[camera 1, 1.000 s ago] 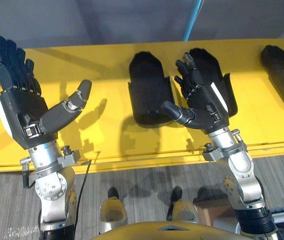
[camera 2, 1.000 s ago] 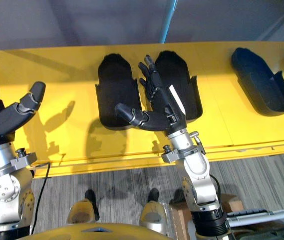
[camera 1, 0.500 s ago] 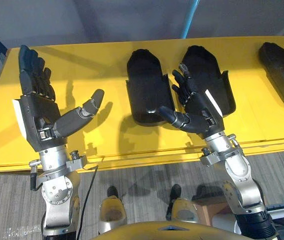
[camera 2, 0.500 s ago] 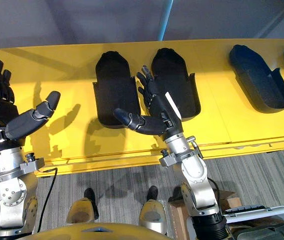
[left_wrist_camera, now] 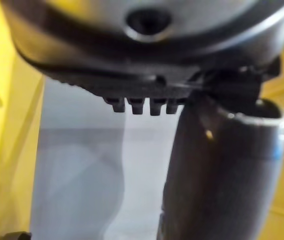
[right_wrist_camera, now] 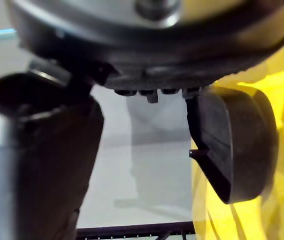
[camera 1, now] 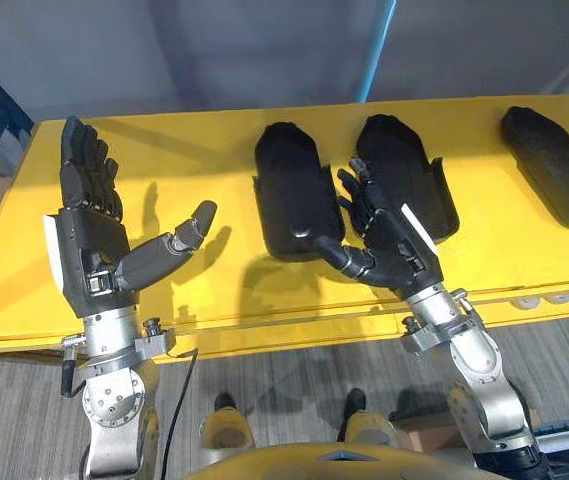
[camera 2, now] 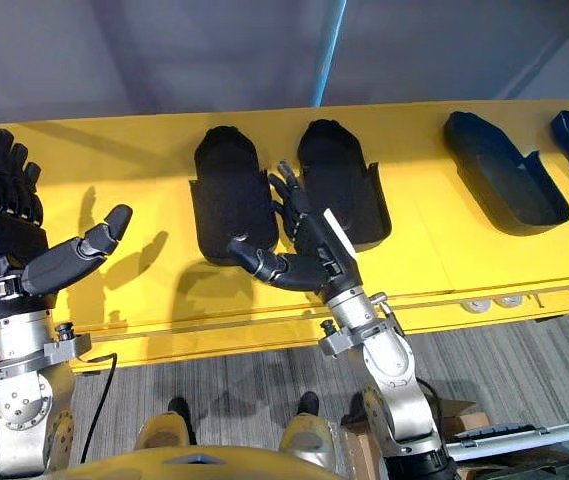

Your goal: Walk over and take three plastic housings, then place them on the shelf

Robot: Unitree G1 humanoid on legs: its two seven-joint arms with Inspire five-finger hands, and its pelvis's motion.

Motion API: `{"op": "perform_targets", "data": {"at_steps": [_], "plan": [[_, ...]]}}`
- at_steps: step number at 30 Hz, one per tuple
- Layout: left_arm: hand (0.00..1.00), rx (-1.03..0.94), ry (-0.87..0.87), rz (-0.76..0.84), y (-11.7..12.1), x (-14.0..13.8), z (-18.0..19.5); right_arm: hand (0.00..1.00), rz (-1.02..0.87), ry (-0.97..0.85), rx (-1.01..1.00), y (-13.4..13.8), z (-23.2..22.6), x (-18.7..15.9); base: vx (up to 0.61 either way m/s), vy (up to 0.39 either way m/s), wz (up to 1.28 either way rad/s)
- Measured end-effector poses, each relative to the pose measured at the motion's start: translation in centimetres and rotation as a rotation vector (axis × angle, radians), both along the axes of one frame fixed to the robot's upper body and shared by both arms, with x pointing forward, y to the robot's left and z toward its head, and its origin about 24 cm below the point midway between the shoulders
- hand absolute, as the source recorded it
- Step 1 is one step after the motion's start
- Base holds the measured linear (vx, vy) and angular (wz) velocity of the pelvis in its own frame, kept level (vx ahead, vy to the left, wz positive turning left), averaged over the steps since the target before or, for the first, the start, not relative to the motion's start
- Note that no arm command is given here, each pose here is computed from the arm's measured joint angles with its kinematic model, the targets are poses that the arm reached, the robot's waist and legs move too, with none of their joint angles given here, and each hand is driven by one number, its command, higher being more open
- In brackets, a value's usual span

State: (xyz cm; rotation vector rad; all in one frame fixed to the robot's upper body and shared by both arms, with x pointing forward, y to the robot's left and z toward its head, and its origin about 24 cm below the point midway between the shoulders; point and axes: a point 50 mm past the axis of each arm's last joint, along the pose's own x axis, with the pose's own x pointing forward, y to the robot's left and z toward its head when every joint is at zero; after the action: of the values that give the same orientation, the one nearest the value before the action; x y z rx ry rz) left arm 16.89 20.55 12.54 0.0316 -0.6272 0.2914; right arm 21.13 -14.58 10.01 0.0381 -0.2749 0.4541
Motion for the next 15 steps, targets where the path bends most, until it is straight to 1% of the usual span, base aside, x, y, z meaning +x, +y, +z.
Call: {"op": "perform_targets", "data": {"at_steps": [5, 15], "plan": [[1.0, -0.008, 0.004, -0.019, -0.4, 0.1, -0.1, 1.0, 0.064, 0.045, 0.001, 1.1, -0.9, -0.5, -0.01, -0.003, 0.02], [1.0, -0.018, 0.01, -0.043, -0.9, 0.2, -0.2, 1.0, 0.128, 0.08, 0.004, 2.3, -1.6, -0.9, -0.01, -0.001, 0.03]]}}
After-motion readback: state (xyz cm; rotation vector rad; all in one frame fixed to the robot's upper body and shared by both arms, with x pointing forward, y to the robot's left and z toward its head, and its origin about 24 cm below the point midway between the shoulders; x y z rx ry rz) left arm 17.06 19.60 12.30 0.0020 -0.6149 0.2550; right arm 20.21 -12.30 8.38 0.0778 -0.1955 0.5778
